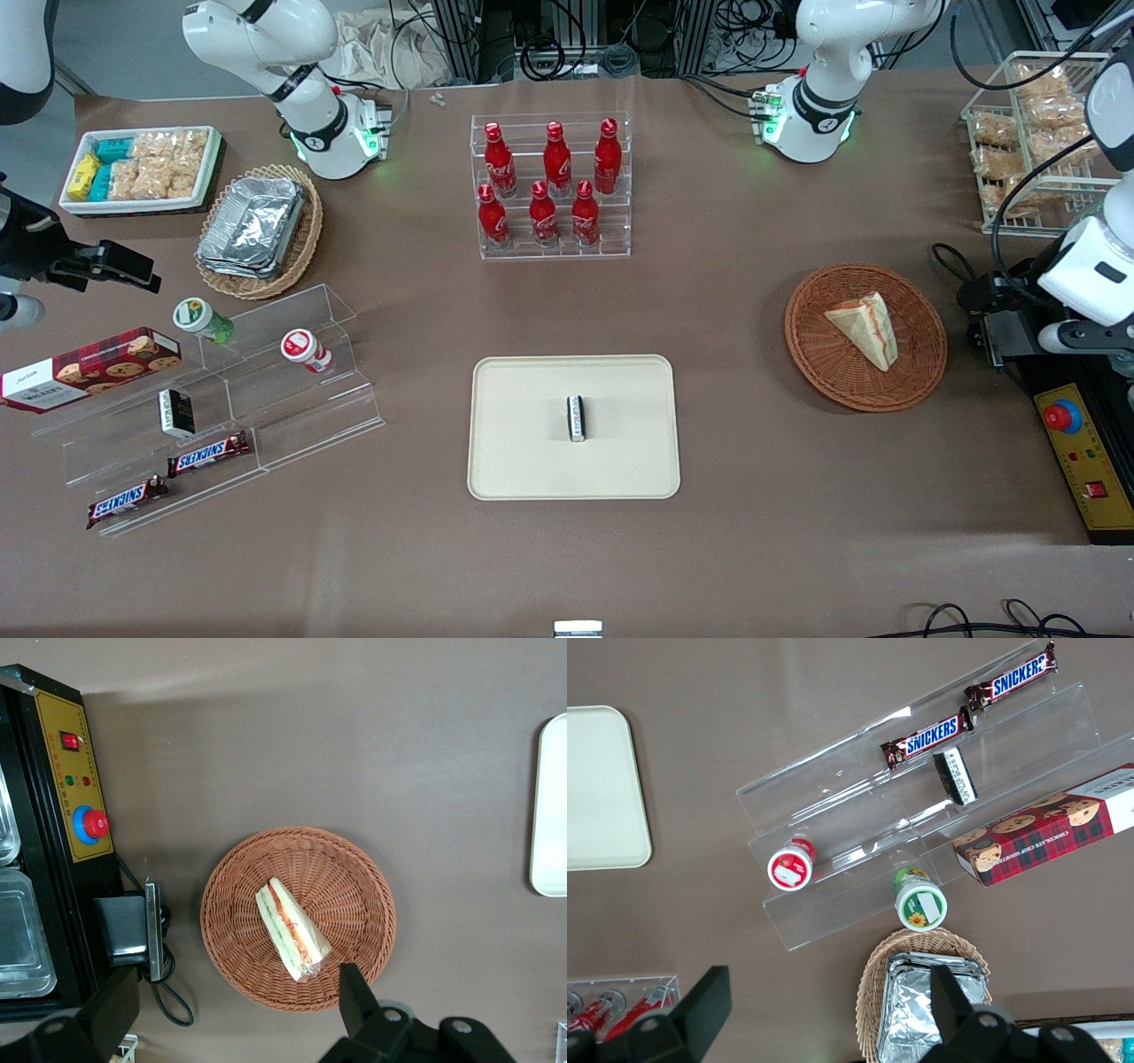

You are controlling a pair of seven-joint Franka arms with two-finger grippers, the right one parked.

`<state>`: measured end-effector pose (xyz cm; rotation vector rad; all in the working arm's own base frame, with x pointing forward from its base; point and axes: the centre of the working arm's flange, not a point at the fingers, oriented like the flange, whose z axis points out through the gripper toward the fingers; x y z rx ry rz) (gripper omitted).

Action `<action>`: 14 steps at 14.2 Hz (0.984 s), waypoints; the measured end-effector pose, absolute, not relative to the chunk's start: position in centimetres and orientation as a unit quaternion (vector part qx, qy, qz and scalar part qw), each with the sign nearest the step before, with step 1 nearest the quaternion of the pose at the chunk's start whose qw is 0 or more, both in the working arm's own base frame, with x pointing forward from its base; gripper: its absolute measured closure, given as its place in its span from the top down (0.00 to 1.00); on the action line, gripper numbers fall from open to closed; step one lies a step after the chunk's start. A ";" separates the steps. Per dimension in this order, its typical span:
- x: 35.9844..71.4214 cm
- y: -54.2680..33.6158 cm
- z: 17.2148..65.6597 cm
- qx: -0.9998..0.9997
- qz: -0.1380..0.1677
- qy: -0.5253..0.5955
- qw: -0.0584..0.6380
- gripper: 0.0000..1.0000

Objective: Place sandwich from basket to tray
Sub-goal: 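Move the left gripper over the wrapped sandwich in the wicker basket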

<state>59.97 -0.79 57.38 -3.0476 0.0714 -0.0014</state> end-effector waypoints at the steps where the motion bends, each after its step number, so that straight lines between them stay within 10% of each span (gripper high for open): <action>1: 60.1 -0.8 57.3 -0.999 0.001 0.023 0.046 1.00; 9: 59.3 -1.6 53.0 -0.997 0.056 -0.036 0.042 1.00; 14: 55.3 -2.6 45.0 -0.986 0.031 -0.158 0.046 1.00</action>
